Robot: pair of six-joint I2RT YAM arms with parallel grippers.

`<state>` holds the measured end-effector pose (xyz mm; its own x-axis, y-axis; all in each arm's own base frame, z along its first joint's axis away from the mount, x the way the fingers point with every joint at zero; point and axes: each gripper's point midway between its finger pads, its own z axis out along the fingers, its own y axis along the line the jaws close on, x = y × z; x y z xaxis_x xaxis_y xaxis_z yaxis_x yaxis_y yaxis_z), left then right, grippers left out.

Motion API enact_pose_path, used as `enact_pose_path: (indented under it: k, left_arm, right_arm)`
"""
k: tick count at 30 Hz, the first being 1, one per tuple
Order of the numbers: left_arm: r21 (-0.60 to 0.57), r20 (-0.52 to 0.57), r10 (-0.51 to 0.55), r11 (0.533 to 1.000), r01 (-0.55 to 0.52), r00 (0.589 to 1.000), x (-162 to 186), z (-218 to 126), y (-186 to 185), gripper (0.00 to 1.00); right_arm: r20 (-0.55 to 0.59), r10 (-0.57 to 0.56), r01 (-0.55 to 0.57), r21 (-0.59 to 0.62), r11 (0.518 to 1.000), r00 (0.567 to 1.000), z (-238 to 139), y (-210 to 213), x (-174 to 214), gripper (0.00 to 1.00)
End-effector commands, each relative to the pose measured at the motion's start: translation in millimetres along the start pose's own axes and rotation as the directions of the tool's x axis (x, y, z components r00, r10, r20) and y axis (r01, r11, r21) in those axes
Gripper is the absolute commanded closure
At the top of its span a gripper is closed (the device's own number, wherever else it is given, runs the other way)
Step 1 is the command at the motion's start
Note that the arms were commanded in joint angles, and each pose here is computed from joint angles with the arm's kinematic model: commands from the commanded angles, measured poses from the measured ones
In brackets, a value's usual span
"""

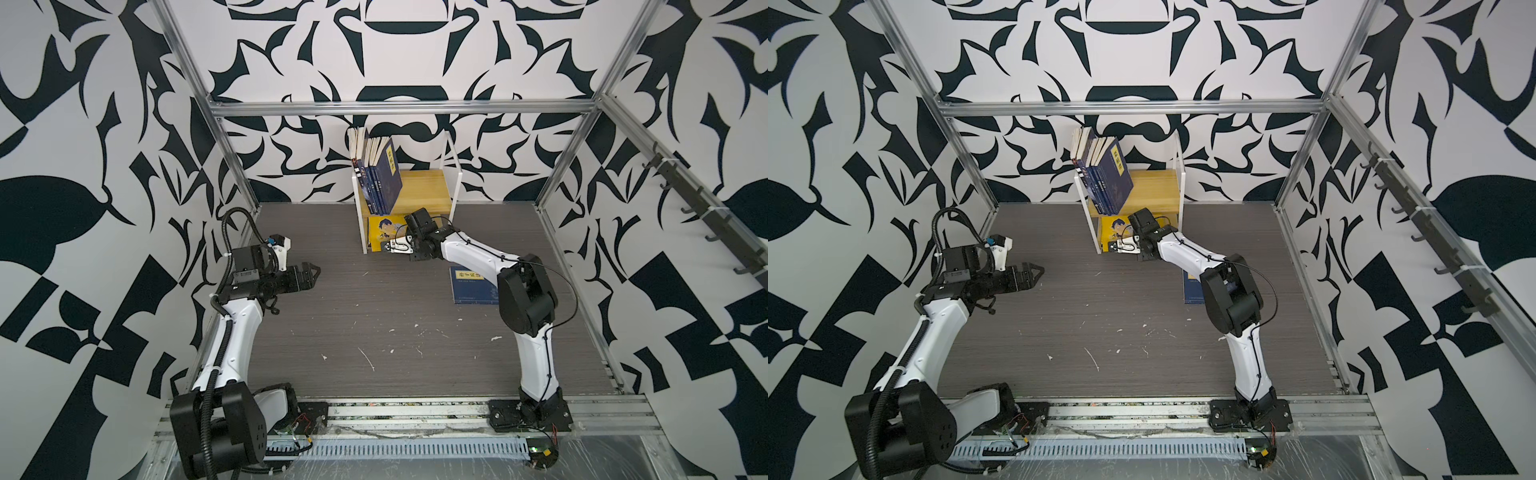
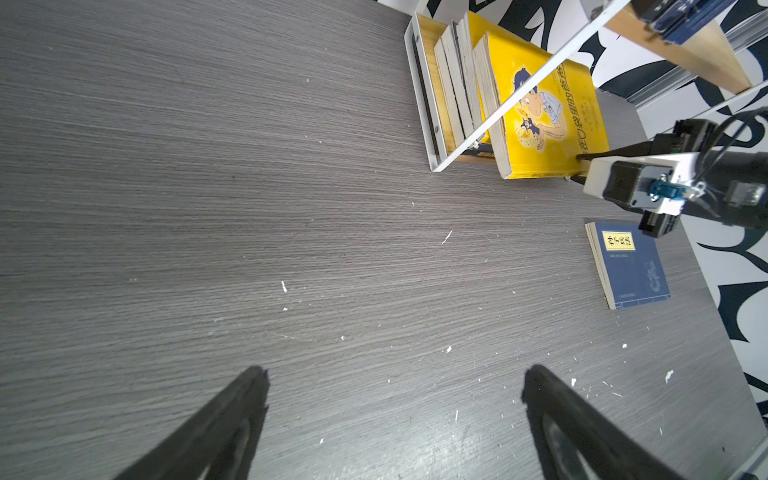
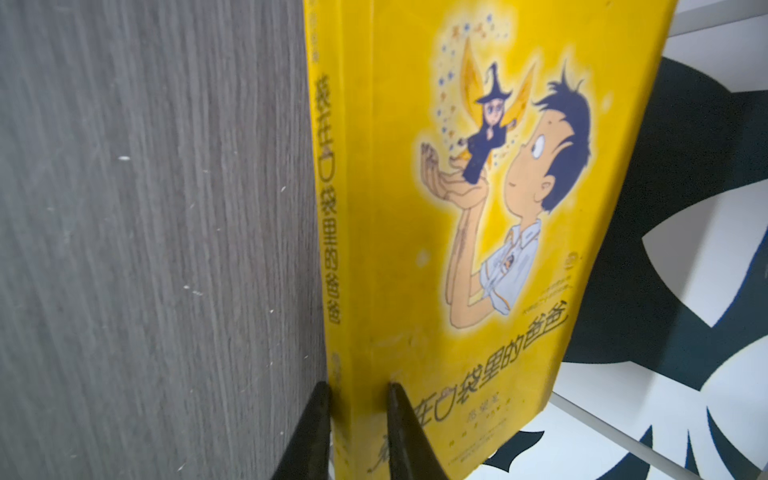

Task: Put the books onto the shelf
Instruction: 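Push the yellow book against the other books in the lower tier with the right gripper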

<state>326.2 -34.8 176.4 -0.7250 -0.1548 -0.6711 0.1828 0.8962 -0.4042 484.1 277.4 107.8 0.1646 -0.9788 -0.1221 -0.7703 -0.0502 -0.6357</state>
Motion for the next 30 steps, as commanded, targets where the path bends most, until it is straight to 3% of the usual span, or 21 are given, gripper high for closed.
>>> enact_pose_path:
  k: [1, 6, 10, 20, 24, 30]
  left_arm:
    - [0.017, 0.009, -0.004, 1.0, 0.004, 1.0, 1, 0, -2, 0.0]
    - [0.015, 0.01, -0.002, 1.0, 0.002, 1.0, 1, 0, -2, 0.0]
    - [0.018, 0.009, -0.004, 1.0, 0.004, 1.0, 2, 0, -2, 0.0]
    - [0.022, 0.008, -0.004, 1.0, 0.004, 1.0, 3, 0, -3, 0.0]
    - [0.019, 0.012, -0.001, 1.0, 0.001, 1.0, 2, -1, -3, 0.0]
    - [0.02, 0.01, -0.002, 1.0, 0.001, 1.0, 3, -1, -3, 0.0]
  right_arm:
    - [0.039, 0.025, -0.029, 0.108, 0.994, 0.999, -9, -37, -9, 0.79]
    - [0.043, 0.04, -0.046, 0.132, 0.99, 0.998, -7, -45, -11, 0.81]
    - [0.069, 0.117, -0.128, 0.171, 0.977, 0.991, -7, -60, -16, 0.85]
    - [0.066, 0.067, -0.078, 0.187, 0.979, 0.996, -9, -63, -17, 0.82]
    - [-0.006, 0.019, -0.018, 0.188, 0.982, 1.0, -11, -61, -6, 0.76]
    - [-0.012, -0.01, 0.011, 0.173, 0.985, 1.0, -22, -56, 0, 0.71]
